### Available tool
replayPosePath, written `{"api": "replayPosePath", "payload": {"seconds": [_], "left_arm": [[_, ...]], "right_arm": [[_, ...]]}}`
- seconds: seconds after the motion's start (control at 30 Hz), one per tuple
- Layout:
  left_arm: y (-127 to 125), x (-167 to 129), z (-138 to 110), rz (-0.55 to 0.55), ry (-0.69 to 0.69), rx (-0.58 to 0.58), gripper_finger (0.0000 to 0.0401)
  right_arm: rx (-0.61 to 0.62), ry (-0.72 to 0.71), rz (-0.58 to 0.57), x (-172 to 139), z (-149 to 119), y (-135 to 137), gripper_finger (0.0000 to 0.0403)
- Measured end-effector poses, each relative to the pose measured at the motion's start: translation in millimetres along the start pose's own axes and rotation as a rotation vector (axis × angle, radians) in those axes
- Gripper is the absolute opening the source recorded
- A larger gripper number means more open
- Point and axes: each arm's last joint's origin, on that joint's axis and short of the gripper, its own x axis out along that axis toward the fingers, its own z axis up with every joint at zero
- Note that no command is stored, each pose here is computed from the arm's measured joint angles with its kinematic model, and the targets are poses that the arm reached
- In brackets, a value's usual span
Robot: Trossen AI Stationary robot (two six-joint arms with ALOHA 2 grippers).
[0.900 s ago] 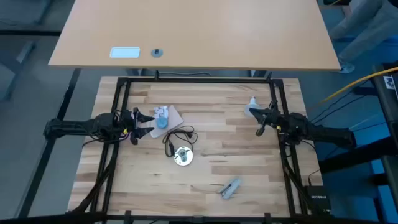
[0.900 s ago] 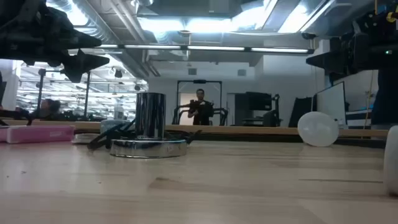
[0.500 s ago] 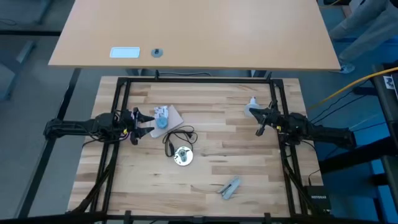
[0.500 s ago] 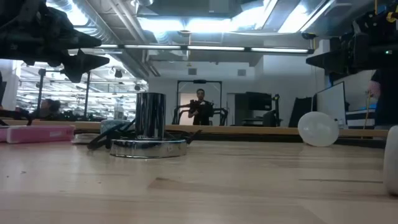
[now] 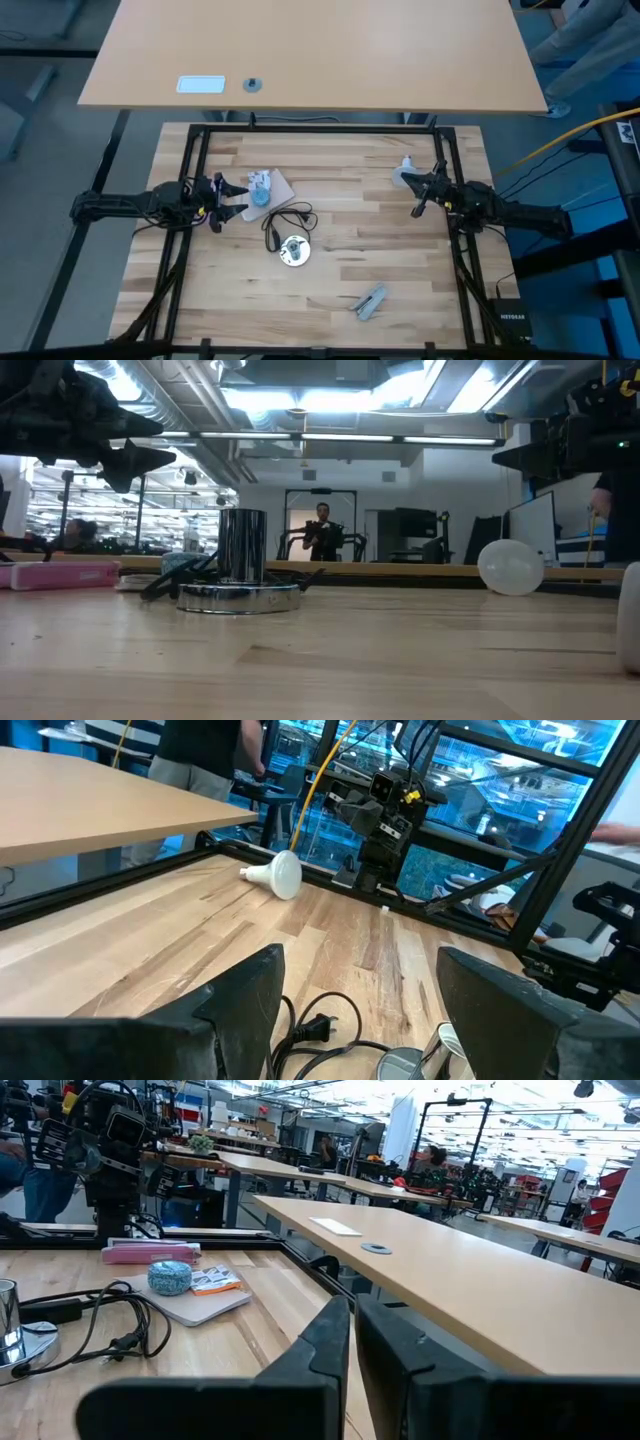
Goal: Screw lightbulb
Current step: Insert the light bulb into the lamp
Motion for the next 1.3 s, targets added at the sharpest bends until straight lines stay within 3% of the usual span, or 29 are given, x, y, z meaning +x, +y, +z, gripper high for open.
{"api": "replayPosePath", "payload": {"seconds": [0.8,1.3], "left_arm": [[0.3,0.0,0.5,0.015,-0.009,0.038,0.0255],[1.1,0.0,1.1,0.039,-0.027,-0.300,0.0255]], "right_arm": [[0.000,0.001,-0.001,0.0,-0.1,0.0,0.0027],[0.002,-0.004,-0.004,0.0,0.4,-0.1,0.0027]]}}
